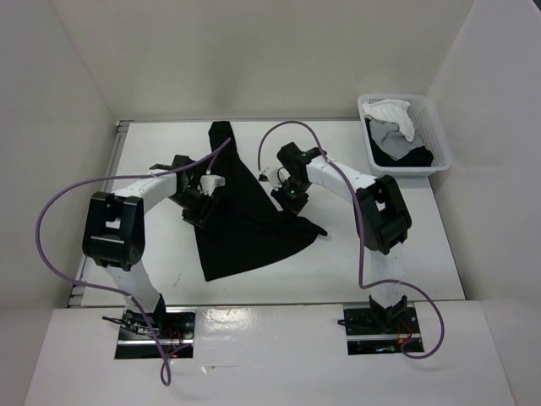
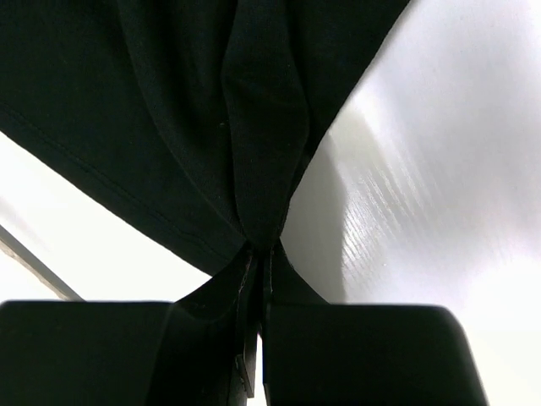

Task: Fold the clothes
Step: Flatten the tank top out

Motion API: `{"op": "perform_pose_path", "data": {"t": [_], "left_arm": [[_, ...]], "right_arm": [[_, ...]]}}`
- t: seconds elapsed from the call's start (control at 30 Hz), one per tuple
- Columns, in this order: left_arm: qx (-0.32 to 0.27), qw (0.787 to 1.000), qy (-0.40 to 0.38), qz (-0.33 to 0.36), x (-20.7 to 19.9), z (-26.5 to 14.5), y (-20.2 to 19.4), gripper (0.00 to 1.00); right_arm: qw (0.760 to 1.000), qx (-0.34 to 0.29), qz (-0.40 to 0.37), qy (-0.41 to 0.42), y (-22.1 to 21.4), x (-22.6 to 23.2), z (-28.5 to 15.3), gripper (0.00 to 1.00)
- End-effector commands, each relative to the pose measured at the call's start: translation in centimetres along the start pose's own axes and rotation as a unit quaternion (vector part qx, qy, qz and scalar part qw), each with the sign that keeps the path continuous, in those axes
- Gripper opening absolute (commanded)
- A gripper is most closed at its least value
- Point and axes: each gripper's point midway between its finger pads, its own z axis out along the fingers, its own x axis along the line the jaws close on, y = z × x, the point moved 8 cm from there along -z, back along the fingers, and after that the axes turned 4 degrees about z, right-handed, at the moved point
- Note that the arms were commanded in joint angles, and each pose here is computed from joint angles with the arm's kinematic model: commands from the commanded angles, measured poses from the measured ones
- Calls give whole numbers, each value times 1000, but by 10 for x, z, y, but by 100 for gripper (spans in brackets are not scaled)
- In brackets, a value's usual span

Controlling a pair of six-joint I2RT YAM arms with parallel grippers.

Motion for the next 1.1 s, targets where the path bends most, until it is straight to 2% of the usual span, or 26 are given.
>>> {"op": "perform_pose_path", "data": {"t": [0.0,0.07,0.1,0.2,0.4,0.5,0.7,0.8,0.9,0.93,1.03,1.07], "left_arm": [[0,1000,-27,10,2,11,5,51],[4,1000,-28,8,3,13,4,34],[15,1000,-14,-4,7,16,4,19],[27,999,-13,-14,9,18,5,8],[56,998,-15,-33,14,28,-1,6],[56,998,-15,-33,14,28,-1,6],[59,998,-11,-34,16,30,1,6],[61,997,-18,-36,16,32,0,6],[58,998,-16,-34,17,31,3,6],[58,998,-16,-34,17,31,3,6],[55,998,-10,-32,16,28,3,6],[55,998,-10,-32,16,28,3,6]], "right_arm": [[999,-44,-5,-14,11,2,-22,0],[998,-56,3,-21,10,-6,-27,0],[998,-53,14,-21,7,-9,-27,0],[997,-64,38,-16,2,-25,-33,0],[991,-93,97,-24,-13,-63,-52,0],[988,-90,122,-26,-22,-75,-52,6],[985,-86,140,-45,-34,-89,-49,11],[984,-81,146,-56,-35,-90,-49,21],[981,-85,153,-86,-37,-98,-52,35],[980,-88,152,-92,-36,-100,-53,43],[977,-92,165,-103,-39,-107,-56,51],[976,-94,164,-109,-39,-109,-56,51]]}}
